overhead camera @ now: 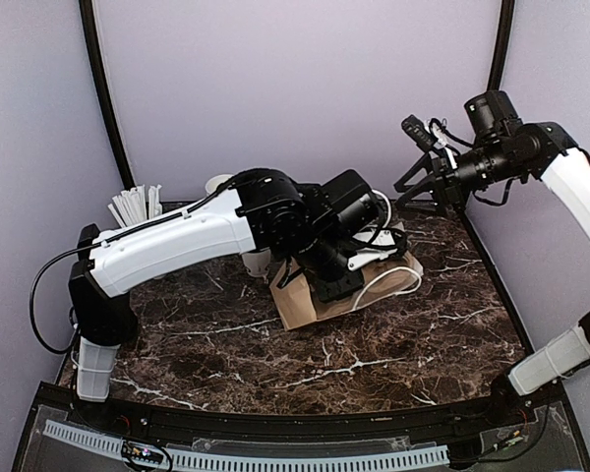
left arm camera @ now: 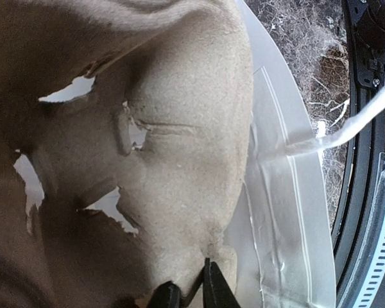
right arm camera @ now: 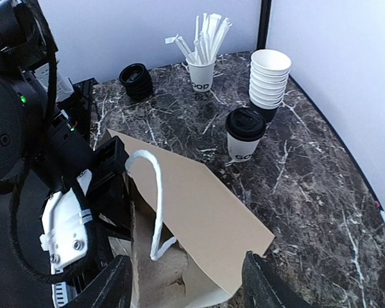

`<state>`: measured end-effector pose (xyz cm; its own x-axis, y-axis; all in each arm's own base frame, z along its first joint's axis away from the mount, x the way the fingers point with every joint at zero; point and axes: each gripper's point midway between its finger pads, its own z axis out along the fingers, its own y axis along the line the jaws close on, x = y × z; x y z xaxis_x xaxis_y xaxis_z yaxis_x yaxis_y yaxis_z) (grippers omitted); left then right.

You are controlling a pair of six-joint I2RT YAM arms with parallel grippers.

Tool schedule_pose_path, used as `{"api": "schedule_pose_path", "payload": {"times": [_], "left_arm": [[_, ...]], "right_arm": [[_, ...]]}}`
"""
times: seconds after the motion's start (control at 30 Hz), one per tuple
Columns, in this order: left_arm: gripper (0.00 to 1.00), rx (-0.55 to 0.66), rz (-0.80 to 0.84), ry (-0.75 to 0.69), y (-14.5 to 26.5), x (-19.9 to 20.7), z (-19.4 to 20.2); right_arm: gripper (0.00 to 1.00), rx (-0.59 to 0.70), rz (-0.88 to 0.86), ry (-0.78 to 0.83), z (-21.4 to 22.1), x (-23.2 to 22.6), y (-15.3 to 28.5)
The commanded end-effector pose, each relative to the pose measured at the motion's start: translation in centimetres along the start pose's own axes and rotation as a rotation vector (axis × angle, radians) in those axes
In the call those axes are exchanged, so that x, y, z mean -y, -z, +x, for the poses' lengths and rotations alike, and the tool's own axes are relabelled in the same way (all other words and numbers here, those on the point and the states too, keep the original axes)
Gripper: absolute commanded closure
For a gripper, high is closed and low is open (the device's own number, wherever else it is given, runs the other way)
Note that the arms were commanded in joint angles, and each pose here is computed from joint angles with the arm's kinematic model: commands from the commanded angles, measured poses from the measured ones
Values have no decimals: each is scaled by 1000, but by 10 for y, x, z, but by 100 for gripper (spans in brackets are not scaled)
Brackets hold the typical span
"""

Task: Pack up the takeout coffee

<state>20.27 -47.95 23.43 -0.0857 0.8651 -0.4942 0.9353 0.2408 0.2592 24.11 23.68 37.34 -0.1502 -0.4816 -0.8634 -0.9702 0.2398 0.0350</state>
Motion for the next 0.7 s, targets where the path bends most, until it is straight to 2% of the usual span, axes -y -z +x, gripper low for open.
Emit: {"api": "schedule_pose_path", "payload": {"times": [0.0,0.1,0.13,0.23,0.27,0.43,0.67], "left_arm": [[86,25,29,-9,21,4,0],[86,13,34,-6,20,6,3],[86,11,33,-6,20,6,4],[86,3,27,-7,21,5,6],[86,2,26,-6,22,5,6],[85,18,55,-15,29,13,4],[85,24,91,-43,24,23,3]], "right_arm": [[40,23,-117,12,-5,-17,-16],[43,19,-128,24,-5,-21,-29],[51,22,-130,23,-6,-22,-33],[94,52,-110,-15,-15,-13,-40],[100,64,-93,-27,-19,-8,-41],[100,122,12,-63,-34,13,-41],[100,140,64,-106,-37,26,-44]]}}
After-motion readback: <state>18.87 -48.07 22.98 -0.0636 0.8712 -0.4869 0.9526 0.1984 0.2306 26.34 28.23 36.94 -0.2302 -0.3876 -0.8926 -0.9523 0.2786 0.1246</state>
